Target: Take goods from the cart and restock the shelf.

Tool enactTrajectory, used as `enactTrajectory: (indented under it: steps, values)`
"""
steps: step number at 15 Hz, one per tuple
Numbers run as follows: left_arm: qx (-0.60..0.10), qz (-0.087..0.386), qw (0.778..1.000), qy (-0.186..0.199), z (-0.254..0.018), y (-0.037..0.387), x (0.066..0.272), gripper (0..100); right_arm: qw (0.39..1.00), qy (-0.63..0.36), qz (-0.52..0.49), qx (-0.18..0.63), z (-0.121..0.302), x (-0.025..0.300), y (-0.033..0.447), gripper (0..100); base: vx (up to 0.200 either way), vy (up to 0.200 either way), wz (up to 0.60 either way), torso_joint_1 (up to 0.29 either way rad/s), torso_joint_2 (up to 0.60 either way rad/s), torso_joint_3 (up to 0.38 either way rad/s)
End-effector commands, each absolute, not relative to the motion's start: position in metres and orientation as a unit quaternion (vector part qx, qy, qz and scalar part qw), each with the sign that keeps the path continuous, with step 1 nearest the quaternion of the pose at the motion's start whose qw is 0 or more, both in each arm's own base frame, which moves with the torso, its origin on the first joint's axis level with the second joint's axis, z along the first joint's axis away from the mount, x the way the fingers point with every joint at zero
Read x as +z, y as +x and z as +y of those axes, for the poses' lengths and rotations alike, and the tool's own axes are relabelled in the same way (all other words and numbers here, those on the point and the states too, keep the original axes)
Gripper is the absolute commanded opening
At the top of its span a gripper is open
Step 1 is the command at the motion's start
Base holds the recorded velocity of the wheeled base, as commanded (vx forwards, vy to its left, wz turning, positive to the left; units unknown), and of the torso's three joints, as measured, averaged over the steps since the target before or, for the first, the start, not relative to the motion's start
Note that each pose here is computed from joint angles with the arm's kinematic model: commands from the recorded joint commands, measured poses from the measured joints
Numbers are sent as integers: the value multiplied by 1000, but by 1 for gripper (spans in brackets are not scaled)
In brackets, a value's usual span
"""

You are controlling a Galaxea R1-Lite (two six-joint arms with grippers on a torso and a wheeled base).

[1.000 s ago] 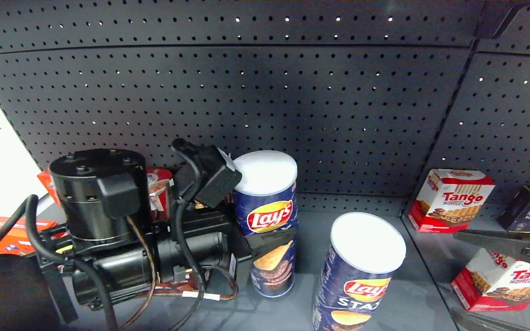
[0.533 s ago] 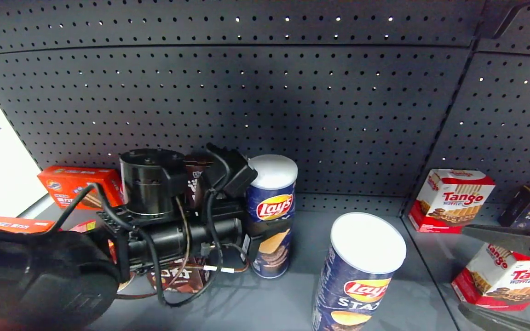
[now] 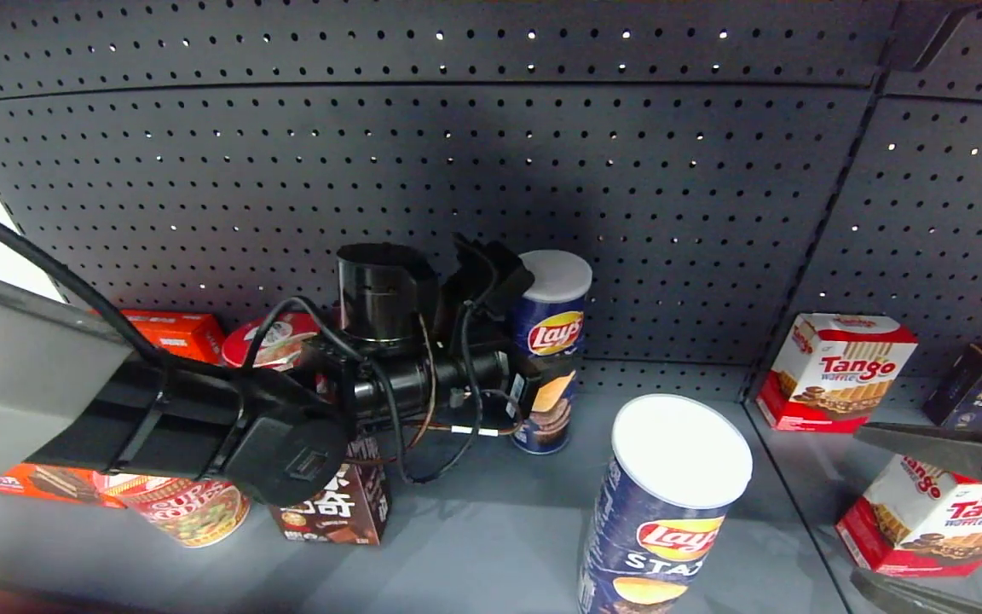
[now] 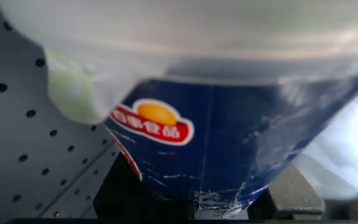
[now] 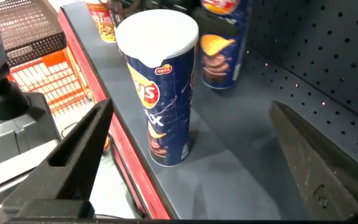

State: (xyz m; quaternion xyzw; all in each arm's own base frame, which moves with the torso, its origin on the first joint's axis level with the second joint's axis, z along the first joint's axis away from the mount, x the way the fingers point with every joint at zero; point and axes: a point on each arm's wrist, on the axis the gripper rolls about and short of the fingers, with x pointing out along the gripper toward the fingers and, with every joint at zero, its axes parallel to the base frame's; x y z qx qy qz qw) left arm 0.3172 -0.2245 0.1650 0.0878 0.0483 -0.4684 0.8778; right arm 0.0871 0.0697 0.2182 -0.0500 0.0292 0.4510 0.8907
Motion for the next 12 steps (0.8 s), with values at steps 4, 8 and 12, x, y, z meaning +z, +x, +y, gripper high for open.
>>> enactTrajectory:
  steps: [4,8,12]
  values:
    - [-475,49,874,88,-237,325,158,0,890,-51,34,452,68,213,84,100,0,0,0,0,0,0]
    - [-487,43,868,89,-246,316,162,0,890,-51,34,452,67,211,83,100,0,0,0,0,0,0]
    - [-487,26,868,90,-254,299,182,0,890,-51,33,452,67,212,82,100,0,0,0,0,0,0]
